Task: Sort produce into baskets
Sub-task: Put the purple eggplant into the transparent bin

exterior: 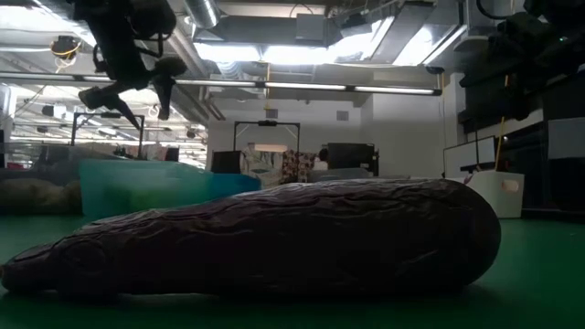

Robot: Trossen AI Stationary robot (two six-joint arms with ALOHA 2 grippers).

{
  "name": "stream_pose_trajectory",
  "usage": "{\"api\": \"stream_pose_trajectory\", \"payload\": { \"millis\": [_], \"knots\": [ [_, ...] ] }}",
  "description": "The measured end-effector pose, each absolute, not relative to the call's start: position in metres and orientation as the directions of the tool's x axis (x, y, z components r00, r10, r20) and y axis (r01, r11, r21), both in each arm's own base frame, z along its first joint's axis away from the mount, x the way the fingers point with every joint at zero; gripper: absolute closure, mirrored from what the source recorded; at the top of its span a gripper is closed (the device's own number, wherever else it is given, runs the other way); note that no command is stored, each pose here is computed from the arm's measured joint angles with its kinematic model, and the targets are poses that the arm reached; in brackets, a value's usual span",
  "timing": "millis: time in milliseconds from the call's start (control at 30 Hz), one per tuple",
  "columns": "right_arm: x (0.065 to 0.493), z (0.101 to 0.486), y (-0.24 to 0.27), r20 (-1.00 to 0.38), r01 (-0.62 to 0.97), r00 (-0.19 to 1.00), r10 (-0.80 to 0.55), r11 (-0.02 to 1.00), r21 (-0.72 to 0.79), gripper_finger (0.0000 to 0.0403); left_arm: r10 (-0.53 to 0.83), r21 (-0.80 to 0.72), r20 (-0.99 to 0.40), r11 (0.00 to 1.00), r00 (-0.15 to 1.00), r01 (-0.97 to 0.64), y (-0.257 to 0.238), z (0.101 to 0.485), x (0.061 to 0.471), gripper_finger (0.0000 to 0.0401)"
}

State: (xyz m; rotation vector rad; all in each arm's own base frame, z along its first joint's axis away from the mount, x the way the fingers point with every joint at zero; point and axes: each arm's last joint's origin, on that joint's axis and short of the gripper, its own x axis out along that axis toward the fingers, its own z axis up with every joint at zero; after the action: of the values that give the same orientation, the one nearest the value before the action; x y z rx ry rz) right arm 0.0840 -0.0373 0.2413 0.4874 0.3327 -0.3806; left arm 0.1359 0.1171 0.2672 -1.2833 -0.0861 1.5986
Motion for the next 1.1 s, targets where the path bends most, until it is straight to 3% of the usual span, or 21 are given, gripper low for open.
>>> {"api": "stream_pose_trajectory", "payload": {
  "millis": [267,500,867,1000,1100],
  "knots": [
    [0.084,0.241,-0.037,-0.395,0.428,0.878,-0.272,0.817,0.388,0.0033,0.759,-0.574,-0.632,-0.321,0.158,-0.753,0.112,0.28,0.124,0.0107],
    [0.084,0.241,-0.037,-0.394,0.428,0.878,-0.273,0.817,0.387,0.0033,0.686,-0.539,-0.631,-0.053,0.361,-0.841,0.1,0.287,0.13,0.0107],
    [0.084,0.242,-0.037,-0.391,0.427,0.879,-0.273,0.817,0.387,0.0033,0.479,-0.644,-0.569,0.247,0.669,-0.724,0.064,0.295,0.161,0.0107],
    [0.084,0.242,-0.037,-0.391,0.427,0.879,-0.274,0.817,0.387,0.0033,0.466,-0.634,-0.566,0.281,0.68,-0.72,0.051,0.294,0.167,0.0107],
    [0.084,0.242,-0.037,-0.391,0.427,0.879,-0.274,0.817,0.387,0.0033,0.445,-0.631,-0.601,0.246,0.664,-0.736,0.045,0.29,0.166,0.0107]
  ]
}}
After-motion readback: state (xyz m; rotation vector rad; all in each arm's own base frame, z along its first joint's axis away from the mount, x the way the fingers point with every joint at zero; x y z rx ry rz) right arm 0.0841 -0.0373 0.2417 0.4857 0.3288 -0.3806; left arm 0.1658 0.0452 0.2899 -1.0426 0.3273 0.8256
